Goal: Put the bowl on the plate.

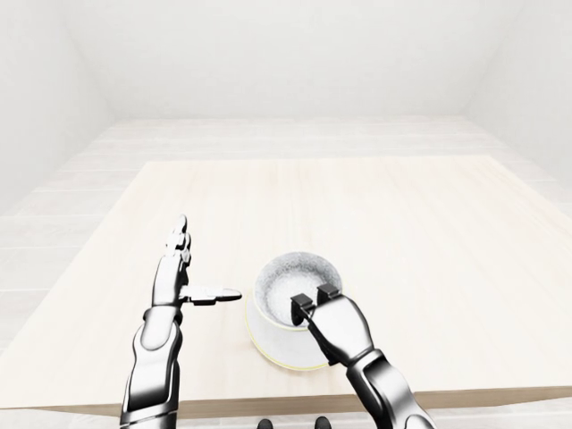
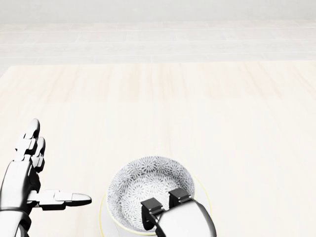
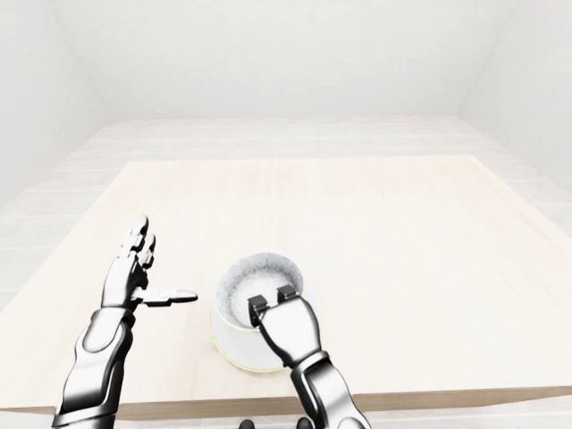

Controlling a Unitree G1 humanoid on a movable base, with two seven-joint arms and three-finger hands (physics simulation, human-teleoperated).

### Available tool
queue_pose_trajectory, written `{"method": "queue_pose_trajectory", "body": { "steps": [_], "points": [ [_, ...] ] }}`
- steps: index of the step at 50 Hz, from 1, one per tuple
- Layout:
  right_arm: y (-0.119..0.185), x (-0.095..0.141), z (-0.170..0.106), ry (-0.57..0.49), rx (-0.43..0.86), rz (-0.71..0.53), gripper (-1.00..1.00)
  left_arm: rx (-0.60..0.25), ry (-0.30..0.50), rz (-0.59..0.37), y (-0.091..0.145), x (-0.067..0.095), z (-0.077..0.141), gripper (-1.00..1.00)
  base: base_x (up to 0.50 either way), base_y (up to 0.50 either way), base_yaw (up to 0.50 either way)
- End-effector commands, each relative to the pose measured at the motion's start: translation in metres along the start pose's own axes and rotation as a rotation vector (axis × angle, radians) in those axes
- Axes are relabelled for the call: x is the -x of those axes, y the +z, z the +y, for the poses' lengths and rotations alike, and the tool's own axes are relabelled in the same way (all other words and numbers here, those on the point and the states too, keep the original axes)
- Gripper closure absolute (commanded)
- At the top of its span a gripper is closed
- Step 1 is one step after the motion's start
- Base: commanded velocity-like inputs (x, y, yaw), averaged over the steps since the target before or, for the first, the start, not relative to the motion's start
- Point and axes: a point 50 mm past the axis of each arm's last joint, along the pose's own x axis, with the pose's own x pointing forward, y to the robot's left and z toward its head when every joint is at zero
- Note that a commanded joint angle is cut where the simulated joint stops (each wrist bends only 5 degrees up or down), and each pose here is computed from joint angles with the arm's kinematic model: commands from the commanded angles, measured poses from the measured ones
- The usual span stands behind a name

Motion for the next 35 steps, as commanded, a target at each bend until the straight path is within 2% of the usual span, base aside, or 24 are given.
{"method": "queue_pose_trajectory", "body": {
  "steps": [1,20,22,29,35],
  "points": [
    [0.0000,0.0015,-0.0021,-0.022,0.005,0.002,0.81,0.001,0.001,0.005,-0.0022,0.0015,0.0011,-1.00,0.00,0.00,0.00],
    [0.0008,0.0051,-0.0046,-0.018,0.009,0.005,0.58,0.001,-0.001,0.008,-0.0052,0.0024,0.0009,-1.00,0.00,0.00,0.00],
    [0.0008,0.0055,-0.0047,-0.016,0.012,0.004,0.51,0.000,-0.002,0.008,-0.0052,0.0024,0.0008,-1.00,0.00,0.00,0.00],
    [0.0003,0.0079,-0.0064,-0.016,0.016,0.009,0.44,-0.001,-0.002,0.006,-0.0043,0.0019,0.0008,-1.00,0.00,0.00,0.00],
    [0.0011,0.0080,-0.0055,-0.012,0.018,0.006,0.25,-0.001,-0.003,0.008,-0.0051,0.0021,0.0003,-1.00,0.00,0.00,0.00]
  ]
}}
